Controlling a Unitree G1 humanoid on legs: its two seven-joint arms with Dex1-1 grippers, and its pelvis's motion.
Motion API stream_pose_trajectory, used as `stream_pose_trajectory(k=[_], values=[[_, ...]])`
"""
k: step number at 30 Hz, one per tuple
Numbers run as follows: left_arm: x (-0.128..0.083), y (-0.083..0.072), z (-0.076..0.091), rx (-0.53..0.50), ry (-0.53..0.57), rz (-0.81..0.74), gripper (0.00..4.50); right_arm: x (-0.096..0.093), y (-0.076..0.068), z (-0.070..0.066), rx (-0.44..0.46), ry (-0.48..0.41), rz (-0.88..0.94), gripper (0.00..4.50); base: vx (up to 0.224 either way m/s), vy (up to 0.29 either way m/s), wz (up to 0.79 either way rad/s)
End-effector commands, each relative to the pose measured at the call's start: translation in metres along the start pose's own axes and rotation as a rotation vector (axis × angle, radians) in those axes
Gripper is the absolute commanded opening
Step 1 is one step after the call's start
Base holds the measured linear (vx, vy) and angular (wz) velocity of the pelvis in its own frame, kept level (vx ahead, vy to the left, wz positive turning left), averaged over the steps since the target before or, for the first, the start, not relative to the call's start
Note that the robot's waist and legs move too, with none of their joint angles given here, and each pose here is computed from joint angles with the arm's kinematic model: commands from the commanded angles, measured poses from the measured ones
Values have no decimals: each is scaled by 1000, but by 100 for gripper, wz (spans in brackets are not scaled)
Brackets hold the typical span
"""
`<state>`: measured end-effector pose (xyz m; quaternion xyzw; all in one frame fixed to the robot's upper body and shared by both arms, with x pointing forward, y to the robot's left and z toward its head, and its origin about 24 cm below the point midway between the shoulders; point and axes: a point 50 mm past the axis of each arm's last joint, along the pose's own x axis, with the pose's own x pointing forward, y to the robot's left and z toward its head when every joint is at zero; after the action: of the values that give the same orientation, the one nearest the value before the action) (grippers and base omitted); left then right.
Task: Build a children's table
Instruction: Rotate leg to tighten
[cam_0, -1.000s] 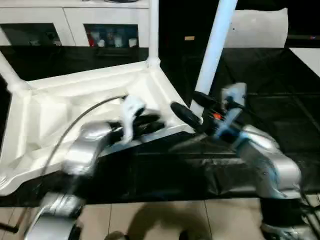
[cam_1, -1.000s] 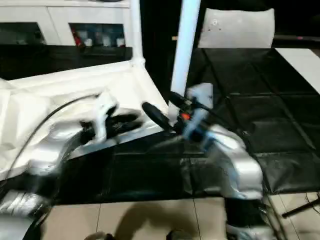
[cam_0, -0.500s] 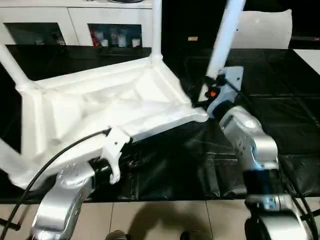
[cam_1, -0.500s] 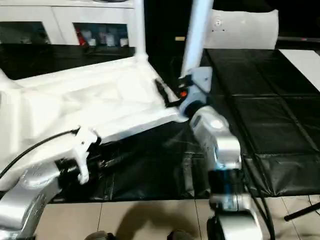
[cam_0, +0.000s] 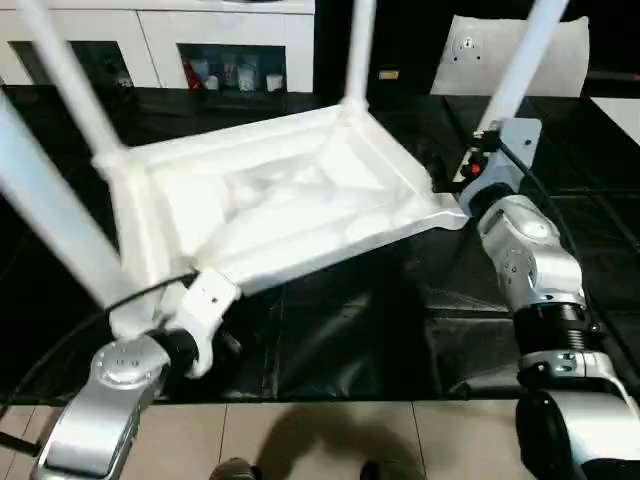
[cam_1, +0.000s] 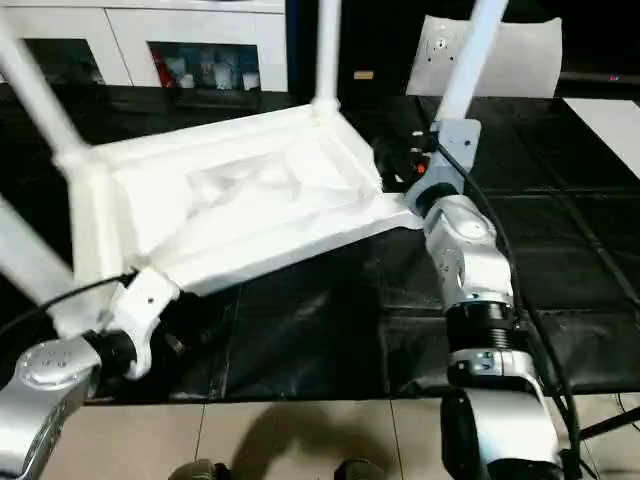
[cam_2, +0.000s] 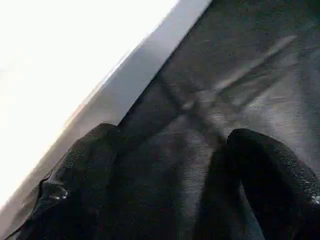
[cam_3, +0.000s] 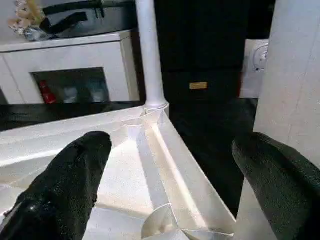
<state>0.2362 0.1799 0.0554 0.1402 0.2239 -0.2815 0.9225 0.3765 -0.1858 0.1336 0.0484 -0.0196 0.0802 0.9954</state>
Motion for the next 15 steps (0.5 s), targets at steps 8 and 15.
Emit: stream_pose_trajectory(k=[8,15], values=[[-9,-15,6,-79,-138,-8,422,-6,-5,4,-30,-14,75,450,0,0,0],[-37,-14,-10,-323,-271,333,447,-62,52,-23,18,114,610,450,0,0,0]])
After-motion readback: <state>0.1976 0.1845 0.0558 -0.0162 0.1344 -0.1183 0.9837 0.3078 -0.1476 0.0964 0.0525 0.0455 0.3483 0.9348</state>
